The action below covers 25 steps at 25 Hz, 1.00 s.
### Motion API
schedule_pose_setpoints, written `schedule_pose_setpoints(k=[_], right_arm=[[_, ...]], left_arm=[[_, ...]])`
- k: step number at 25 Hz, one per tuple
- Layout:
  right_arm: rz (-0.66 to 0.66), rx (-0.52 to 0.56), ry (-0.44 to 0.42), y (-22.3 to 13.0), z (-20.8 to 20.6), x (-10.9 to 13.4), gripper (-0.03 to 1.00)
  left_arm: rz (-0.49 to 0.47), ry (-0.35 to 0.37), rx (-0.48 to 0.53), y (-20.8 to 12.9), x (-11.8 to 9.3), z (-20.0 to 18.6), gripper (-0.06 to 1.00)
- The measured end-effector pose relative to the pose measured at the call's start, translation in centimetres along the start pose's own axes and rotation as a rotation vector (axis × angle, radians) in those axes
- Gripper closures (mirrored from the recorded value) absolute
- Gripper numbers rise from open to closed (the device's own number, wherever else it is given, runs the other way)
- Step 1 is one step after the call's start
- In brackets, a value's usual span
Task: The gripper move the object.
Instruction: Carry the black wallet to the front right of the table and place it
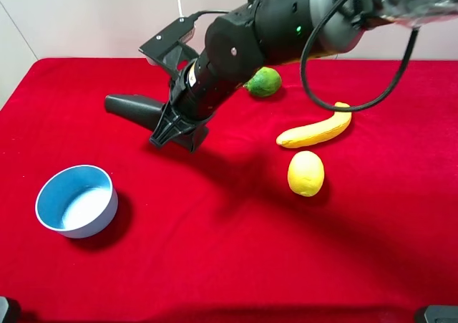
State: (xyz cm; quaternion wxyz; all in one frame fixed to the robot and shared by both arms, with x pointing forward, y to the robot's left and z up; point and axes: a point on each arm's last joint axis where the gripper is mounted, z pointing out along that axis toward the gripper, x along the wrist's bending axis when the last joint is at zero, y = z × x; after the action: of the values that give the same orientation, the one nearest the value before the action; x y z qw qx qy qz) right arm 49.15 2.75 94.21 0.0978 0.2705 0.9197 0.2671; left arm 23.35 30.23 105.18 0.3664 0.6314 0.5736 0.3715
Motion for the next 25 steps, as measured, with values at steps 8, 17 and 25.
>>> schedule_pose_setpoints(k=[8,17,25], right_arm=[[-0.027,0.005,0.000,-0.9,-2.9,0.1,0.70],[-0.002,0.008,-0.018,-4.0,-6.3,-0.6,0.70],[0.075,0.023,-0.063,-7.9,-9.2,-2.8,0.71]], left_arm=[[0.000,0.000,0.000,0.0,0.0,0.0,-0.05],[0.000,0.000,0.000,0.0,0.0,0.0,-0.05],[0.000,0.000,0.000,0.0,0.0,0.0,-0.05]])
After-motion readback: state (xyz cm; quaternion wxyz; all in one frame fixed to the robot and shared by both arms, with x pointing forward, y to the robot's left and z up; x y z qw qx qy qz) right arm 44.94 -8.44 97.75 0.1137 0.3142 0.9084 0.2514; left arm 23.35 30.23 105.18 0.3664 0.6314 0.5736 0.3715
